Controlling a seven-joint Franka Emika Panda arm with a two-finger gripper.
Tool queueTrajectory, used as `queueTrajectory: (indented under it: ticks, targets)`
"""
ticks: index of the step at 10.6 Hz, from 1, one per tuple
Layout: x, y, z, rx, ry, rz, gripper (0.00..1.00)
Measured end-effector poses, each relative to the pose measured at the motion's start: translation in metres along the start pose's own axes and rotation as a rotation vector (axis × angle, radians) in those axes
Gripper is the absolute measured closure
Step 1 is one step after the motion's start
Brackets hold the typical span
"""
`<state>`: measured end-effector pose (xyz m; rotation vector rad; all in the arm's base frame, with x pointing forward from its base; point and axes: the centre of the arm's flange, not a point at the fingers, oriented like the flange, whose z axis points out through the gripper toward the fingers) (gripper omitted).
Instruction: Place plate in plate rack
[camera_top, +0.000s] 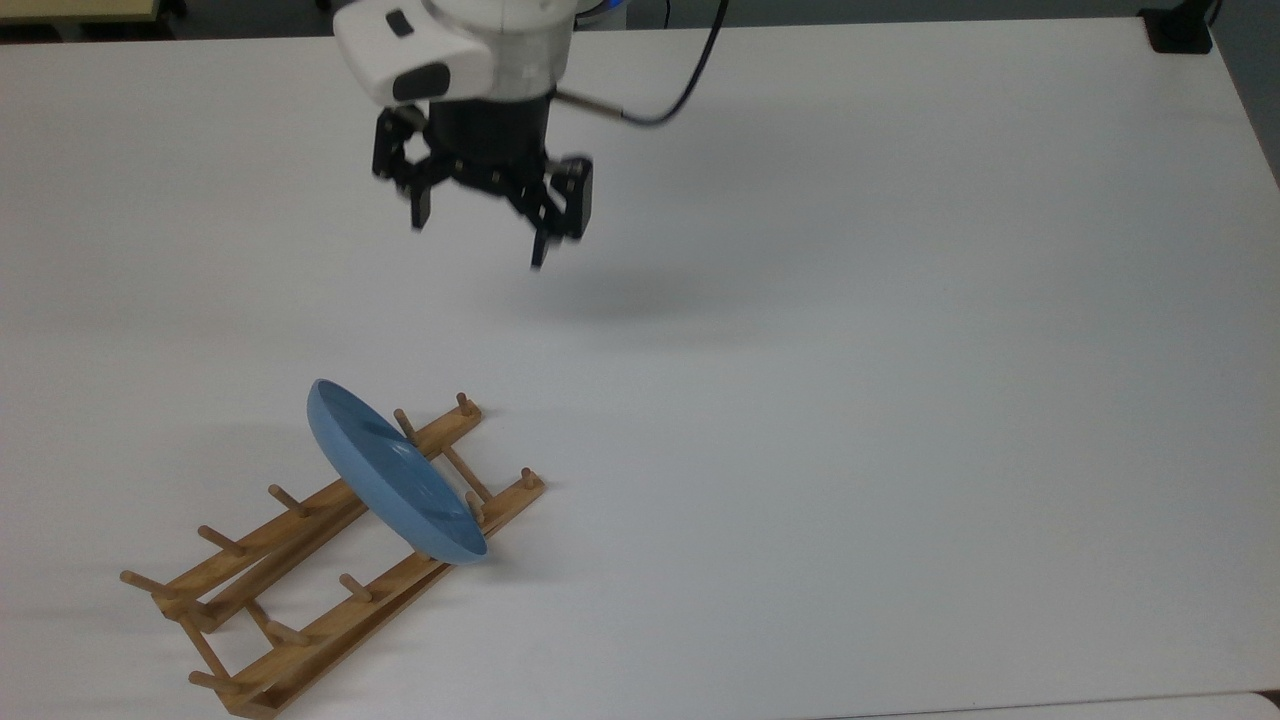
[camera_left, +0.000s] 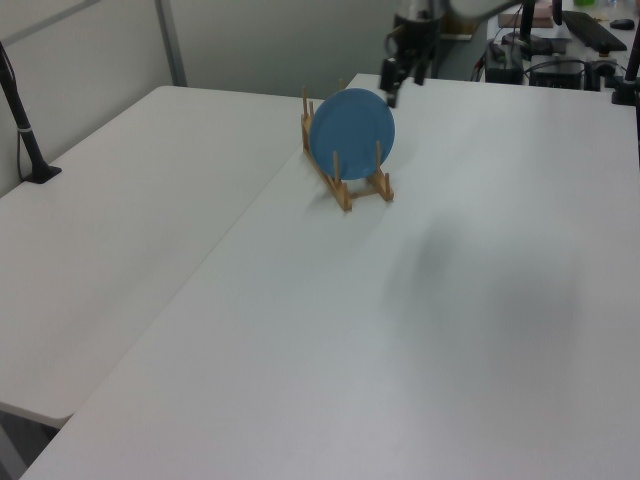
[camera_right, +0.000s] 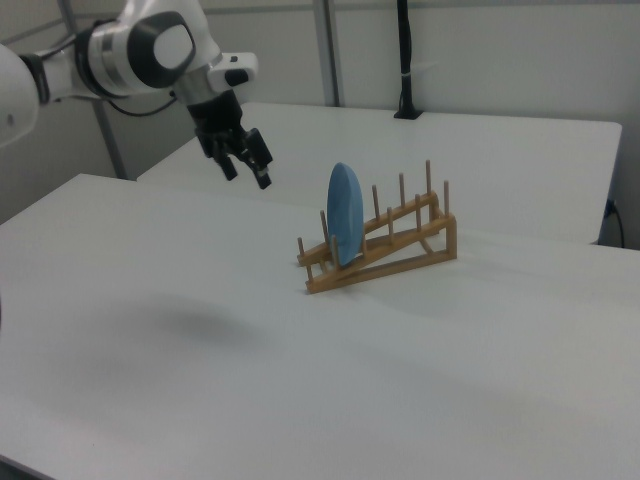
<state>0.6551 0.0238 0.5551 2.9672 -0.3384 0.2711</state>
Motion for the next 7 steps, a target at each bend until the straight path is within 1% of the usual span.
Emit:
queueTrajectory:
  ticks: [1, 2, 4, 5, 7]
  targets:
    - [-0.014, 0.007, -0.014, 0.009, -0.057, -0.044, 0.00]
    - [-0.028, 0.014, -0.026, 0.007, -0.101, -0.067, 0.00]
    - [-0.049, 0.025, -0.041, -0.001, -0.146, -0.077, 0.00]
    - [-0.054, 0.027, -0.044, 0.011, -0.162, -0.078, 0.00]
    - [-0.056, 0.033, -0.041, 0.034, -0.178, -0.101, 0.00]
